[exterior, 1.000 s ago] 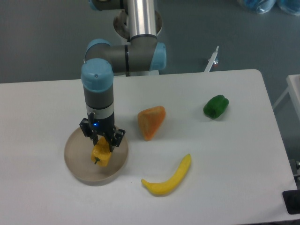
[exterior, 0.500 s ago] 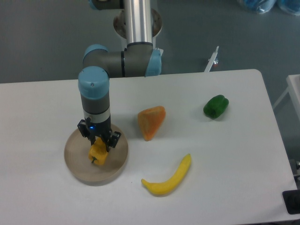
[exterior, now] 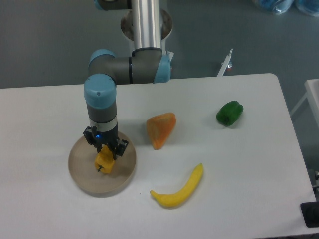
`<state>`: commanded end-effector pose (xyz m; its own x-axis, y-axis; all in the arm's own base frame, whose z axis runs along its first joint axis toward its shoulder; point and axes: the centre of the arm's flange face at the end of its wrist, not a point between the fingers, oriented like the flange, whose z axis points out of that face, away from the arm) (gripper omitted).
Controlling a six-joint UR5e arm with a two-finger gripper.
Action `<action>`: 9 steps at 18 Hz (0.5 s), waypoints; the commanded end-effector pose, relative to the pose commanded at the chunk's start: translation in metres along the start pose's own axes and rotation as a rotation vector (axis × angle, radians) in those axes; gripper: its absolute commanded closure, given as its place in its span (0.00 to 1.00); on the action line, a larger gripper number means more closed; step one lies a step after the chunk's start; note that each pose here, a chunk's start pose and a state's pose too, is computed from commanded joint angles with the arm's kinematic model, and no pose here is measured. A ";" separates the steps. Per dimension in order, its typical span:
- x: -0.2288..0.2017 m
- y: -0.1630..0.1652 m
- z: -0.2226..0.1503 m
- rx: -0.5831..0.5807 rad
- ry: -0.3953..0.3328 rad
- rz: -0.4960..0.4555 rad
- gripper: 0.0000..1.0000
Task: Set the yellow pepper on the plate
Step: 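Lower the yellow pepper onto the plate and hold it there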
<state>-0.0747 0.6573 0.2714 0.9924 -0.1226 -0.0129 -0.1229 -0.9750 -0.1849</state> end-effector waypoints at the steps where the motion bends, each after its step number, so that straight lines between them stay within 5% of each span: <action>1: 0.001 -0.001 -0.002 0.005 0.000 0.002 0.43; 2: 0.000 -0.001 -0.005 0.009 -0.003 -0.001 0.26; 5: 0.001 -0.003 -0.010 0.023 -0.005 -0.008 0.00; 9: -0.002 -0.008 -0.033 0.063 -0.017 -0.006 0.00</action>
<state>-0.0762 0.6591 0.3052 0.9932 -0.1133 -0.0282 -0.1167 -0.9620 -0.2467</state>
